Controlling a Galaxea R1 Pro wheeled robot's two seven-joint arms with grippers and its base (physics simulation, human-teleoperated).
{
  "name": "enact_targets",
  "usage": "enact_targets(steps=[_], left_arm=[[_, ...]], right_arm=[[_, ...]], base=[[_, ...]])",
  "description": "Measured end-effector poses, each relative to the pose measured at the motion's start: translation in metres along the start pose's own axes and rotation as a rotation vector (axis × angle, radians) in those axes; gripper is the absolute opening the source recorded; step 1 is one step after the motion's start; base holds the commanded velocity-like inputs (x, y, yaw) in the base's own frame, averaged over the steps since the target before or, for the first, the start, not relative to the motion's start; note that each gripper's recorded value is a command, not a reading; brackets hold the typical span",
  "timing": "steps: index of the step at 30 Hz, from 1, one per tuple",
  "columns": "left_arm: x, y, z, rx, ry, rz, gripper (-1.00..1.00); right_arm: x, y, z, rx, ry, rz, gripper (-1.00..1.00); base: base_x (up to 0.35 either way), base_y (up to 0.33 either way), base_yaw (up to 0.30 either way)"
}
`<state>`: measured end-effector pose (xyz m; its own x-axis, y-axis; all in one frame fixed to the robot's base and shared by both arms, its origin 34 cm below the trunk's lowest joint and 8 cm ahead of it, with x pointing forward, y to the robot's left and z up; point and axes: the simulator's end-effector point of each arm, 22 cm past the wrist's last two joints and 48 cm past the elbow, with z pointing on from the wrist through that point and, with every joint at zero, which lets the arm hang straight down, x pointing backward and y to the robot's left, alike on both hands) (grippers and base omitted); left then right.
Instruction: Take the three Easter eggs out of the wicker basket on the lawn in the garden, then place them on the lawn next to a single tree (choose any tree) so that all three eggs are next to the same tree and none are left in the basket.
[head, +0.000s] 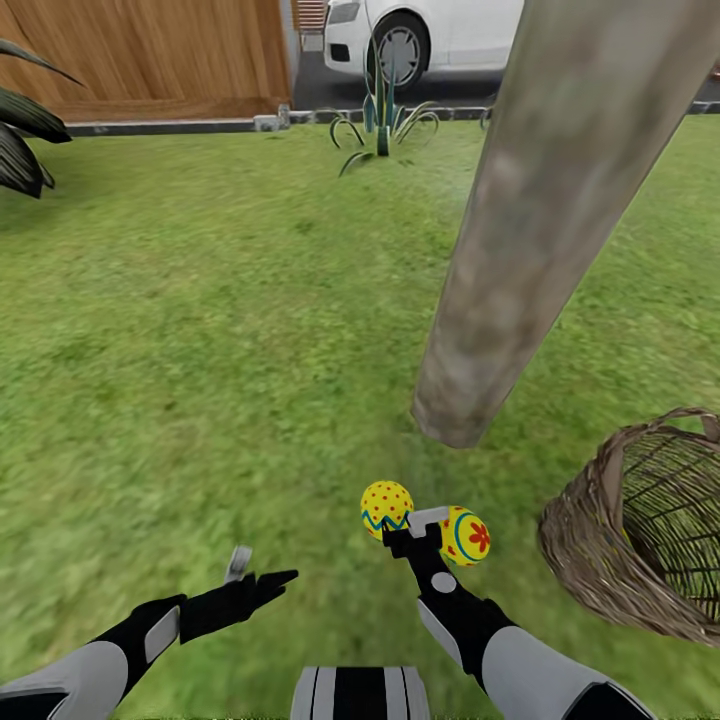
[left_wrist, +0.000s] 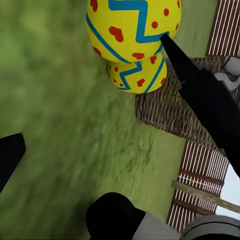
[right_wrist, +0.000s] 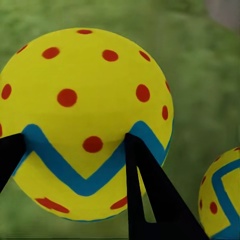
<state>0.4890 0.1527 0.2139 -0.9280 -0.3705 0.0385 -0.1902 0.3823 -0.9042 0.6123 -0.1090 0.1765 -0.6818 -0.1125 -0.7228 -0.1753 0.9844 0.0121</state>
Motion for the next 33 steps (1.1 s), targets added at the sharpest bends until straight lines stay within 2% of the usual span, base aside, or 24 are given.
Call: enact_targets(steps=[10,16,24,28,29,33], left_arm=[[0.01,0.018,0.003,-0.016,0.014,-0.033,1.0],[0.009,0.018,0.003,-0.014,0.013,-0.03,1.0],[0.01,0.018,0.002,-0.015,0.013,-0.031,1.0],[0.01,0.019,0.003,-0.016,0.013,-0.03,1.0],[0.01,0.019,0.003,-0.016,0.013,-0.029,1.0],[0.009,0.019,0.003,-0.016,0.007,-0.012,1.0]], right_arm=[[0.025,0.002,0.006,-0.005,0.04,0.006,-1.0],[0.025,0.002,0.006,-0.005,0.04,0.006,-1.0],[0.024,0.002,0.006,-0.005,0.038,0.006,-1.0],[0.025,0.002,0.006,-0.005,0.039,0.006,-1.0],[0.025,0.002,0.006,-0.005,0.039,0.006,1.0],[0.025,0.002,0.006,-0.005,0.04,0.005,1.0]], base=[[0.0,0.0,0.0],[0.011,0.0,0.0],[0.275,0.0,0.0],[0.059,0.0,0.0],[0.009,0.0,0.0],[0.001,0.0,0.0]])
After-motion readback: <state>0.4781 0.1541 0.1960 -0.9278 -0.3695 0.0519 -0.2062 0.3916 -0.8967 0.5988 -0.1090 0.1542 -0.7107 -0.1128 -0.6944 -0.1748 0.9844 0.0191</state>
